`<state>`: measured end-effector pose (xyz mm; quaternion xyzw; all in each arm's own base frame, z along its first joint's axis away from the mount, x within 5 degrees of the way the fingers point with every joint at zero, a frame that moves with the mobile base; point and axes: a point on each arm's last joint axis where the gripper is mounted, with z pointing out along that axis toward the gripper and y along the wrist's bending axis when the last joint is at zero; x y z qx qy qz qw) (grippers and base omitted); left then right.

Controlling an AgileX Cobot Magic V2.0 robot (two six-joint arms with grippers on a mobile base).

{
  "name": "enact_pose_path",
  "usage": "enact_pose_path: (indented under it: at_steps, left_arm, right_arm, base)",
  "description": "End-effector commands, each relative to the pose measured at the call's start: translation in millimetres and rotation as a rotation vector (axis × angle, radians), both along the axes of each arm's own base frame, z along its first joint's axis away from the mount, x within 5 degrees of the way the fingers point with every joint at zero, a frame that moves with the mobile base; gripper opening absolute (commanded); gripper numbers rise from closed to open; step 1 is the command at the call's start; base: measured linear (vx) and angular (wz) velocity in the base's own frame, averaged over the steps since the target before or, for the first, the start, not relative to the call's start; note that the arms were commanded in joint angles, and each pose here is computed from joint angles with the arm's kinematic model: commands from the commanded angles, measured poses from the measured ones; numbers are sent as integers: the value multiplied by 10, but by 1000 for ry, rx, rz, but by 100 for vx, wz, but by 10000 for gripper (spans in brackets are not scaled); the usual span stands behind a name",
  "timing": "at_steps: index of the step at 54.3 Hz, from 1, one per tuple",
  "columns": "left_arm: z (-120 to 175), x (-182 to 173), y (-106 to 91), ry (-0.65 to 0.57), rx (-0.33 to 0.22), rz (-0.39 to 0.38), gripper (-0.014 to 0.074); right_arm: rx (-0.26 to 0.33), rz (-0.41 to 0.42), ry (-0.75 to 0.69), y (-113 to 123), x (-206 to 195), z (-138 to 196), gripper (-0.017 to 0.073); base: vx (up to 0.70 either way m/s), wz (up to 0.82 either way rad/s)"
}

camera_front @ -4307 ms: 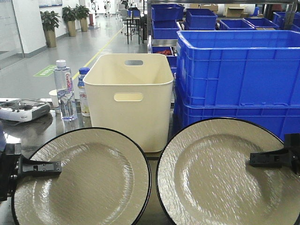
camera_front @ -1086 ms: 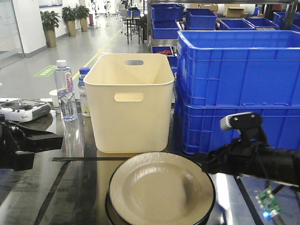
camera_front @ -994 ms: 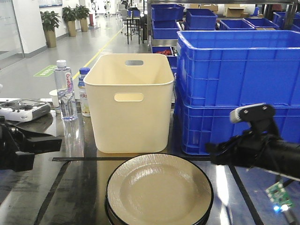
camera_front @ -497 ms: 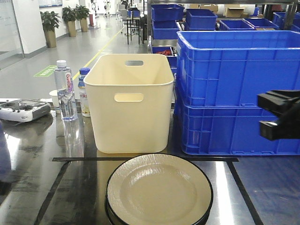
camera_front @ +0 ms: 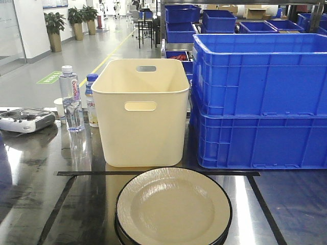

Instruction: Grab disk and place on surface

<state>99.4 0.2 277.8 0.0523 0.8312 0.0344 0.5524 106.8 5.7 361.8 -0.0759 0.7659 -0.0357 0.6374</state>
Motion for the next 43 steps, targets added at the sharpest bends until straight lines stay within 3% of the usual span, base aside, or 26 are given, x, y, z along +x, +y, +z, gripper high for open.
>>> enact_pose_path:
  at_steps: [1,5,10,43]
  left_arm:
    - [188,-179,0,-238,-1,5,-1]
    - [244,-303,-1,-311,-1,5,-1]
    - [242,-338,-2,-314,0,4,-1]
    - [226,-338,-3,-296,-3,5,-1]
  right_arm:
    - [0,21,-198,3,-132,-81,-8]
    - [23,32,-230,11,-172,-245,-8]
    - [65,40,-244,21,-168,-345,-8]
    - [66,45,-260,27,-151,-350,-9]
  base:
    - [0,0]
    - [0,0]
    - [0,0]
    - [0,0]
